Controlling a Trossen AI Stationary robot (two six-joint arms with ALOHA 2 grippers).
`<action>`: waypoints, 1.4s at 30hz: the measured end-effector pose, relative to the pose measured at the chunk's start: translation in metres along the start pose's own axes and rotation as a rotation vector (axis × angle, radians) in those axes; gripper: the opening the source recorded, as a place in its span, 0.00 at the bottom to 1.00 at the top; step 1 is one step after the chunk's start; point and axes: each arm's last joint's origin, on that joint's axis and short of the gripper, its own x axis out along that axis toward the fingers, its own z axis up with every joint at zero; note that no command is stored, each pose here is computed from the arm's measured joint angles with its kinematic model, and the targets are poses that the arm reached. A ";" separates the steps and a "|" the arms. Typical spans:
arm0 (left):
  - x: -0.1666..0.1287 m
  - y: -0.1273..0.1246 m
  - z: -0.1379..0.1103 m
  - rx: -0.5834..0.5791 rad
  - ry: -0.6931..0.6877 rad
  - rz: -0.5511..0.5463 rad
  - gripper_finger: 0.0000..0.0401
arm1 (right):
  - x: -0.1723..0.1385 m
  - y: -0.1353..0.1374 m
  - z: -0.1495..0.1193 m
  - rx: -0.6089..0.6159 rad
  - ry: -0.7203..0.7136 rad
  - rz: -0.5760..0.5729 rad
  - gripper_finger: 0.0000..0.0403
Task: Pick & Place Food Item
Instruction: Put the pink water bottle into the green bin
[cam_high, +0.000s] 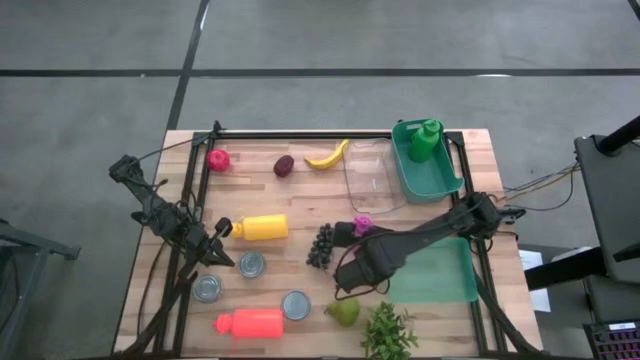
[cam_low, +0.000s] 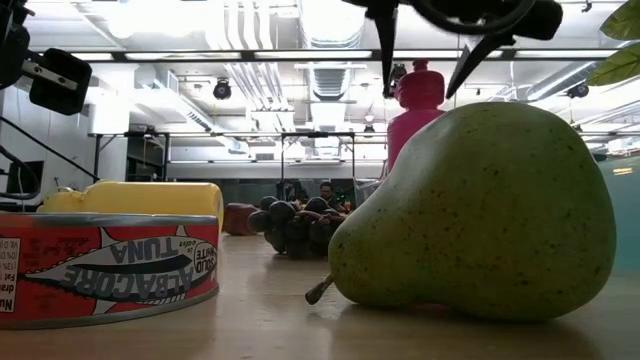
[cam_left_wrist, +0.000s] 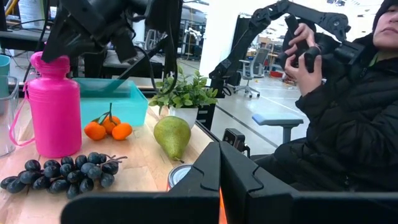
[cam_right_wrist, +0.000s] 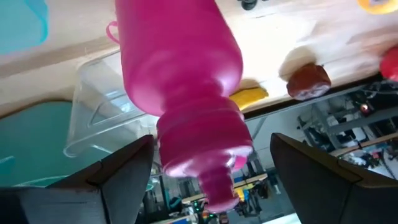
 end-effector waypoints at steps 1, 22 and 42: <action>0.000 0.000 0.000 0.000 0.000 0.000 0.00 | -0.002 0.001 -0.001 0.012 -0.004 -0.004 0.79; 0.000 0.000 0.000 0.000 0.000 0.000 0.00 | -0.094 -0.008 -0.025 0.667 -0.380 -0.097 0.79; 0.000 0.000 0.000 0.000 0.000 0.000 0.00 | -0.087 -0.029 -0.059 1.712 -0.459 0.254 0.79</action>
